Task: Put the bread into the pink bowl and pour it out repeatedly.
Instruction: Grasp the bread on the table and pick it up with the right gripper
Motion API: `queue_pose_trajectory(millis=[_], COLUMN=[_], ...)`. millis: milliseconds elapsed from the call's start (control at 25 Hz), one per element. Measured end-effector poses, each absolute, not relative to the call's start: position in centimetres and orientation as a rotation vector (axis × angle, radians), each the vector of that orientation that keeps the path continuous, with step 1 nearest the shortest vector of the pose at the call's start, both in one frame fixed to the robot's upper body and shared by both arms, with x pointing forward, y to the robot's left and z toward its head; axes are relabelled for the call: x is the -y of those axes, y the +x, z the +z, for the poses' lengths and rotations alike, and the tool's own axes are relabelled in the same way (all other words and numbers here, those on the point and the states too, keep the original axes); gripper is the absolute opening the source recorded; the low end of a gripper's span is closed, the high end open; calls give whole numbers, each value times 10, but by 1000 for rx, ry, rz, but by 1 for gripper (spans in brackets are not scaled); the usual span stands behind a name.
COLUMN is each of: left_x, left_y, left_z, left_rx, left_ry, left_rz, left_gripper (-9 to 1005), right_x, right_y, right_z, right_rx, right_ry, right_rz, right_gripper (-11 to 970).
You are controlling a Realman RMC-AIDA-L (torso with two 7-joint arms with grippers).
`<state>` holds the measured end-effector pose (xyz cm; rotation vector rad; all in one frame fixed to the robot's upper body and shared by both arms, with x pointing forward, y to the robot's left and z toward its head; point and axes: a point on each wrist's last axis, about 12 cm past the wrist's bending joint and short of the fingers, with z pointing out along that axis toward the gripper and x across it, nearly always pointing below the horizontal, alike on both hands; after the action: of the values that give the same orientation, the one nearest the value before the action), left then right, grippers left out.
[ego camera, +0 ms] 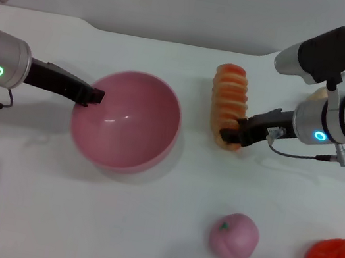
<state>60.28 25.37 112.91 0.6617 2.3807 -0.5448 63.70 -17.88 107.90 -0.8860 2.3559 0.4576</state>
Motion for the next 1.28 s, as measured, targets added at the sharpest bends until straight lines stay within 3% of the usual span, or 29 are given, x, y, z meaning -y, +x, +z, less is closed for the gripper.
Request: queue_pose_trajectory(millis=[880,1280], left_x=[-248,-248], left_y=[603,603], left_z=[1131,1132], left_rx=[-2370,-2357], left_ry=[687,678], left_rz=[-559,-575], left_gripper=[33,33], right_x=[185,188], right_y=[636,637], right_z=[1082,1086], right_rx=[-2330,-2310], right_ry=[-872,-859], right_rz=[446,439], right_gripper=[270,227])
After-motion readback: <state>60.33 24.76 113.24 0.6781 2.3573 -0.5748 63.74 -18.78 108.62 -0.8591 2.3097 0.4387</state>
